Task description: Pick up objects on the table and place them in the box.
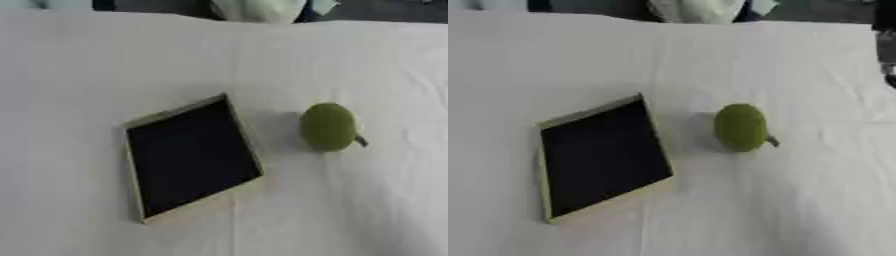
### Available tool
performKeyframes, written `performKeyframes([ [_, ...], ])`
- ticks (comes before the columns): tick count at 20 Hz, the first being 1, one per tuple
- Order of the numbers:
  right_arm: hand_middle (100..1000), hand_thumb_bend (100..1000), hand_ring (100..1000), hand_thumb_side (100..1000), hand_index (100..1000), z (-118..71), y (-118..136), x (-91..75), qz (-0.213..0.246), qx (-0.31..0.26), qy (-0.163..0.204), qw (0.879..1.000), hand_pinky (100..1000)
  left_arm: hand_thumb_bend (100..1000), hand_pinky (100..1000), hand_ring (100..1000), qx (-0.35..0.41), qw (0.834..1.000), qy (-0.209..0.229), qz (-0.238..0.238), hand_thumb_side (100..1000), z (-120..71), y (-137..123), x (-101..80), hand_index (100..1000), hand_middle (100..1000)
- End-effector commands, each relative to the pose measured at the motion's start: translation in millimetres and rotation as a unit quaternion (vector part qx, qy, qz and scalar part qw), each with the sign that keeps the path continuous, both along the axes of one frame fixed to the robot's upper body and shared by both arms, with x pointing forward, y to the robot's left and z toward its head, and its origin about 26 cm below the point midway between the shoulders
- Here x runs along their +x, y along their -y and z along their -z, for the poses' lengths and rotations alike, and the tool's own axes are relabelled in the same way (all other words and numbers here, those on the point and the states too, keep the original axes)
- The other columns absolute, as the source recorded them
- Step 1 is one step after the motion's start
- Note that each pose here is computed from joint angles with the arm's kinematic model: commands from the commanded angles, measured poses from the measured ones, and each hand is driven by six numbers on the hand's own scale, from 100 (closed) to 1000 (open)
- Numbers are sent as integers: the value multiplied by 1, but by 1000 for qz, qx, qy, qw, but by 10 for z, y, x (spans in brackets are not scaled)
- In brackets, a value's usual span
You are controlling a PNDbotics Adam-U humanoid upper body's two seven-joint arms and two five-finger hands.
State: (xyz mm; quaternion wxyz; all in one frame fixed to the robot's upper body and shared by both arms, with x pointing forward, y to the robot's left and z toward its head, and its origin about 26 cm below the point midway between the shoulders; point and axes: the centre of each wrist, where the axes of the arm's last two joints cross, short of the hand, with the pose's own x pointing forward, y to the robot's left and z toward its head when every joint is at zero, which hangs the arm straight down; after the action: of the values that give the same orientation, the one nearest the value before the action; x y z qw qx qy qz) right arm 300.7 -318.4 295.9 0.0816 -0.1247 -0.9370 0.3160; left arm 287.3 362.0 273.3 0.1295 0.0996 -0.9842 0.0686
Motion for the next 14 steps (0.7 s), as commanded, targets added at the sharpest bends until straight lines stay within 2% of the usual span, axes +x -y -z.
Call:
performKeyframes([
  [1,771,100,820,106,852,-168,78,-104,34,-89,27,995,766,100,497,671,23,1000,12,-13,477,-122,-40,-71,660,614],
  [7,814,100,843,100,862,-198,226,-79,90,-226,44,969,815,100,496,672,32,999,7,-18,480,-127,-58,-82,660,614],
  [10,824,100,848,100,866,-167,266,-65,99,-279,46,954,828,100,495,673,35,999,6,-19,482,-129,-61,-84,660,615],
  [14,841,100,860,176,875,-110,289,-50,100,-349,40,931,842,100,494,673,40,999,3,-18,485,-125,-60,-84,659,615],
])
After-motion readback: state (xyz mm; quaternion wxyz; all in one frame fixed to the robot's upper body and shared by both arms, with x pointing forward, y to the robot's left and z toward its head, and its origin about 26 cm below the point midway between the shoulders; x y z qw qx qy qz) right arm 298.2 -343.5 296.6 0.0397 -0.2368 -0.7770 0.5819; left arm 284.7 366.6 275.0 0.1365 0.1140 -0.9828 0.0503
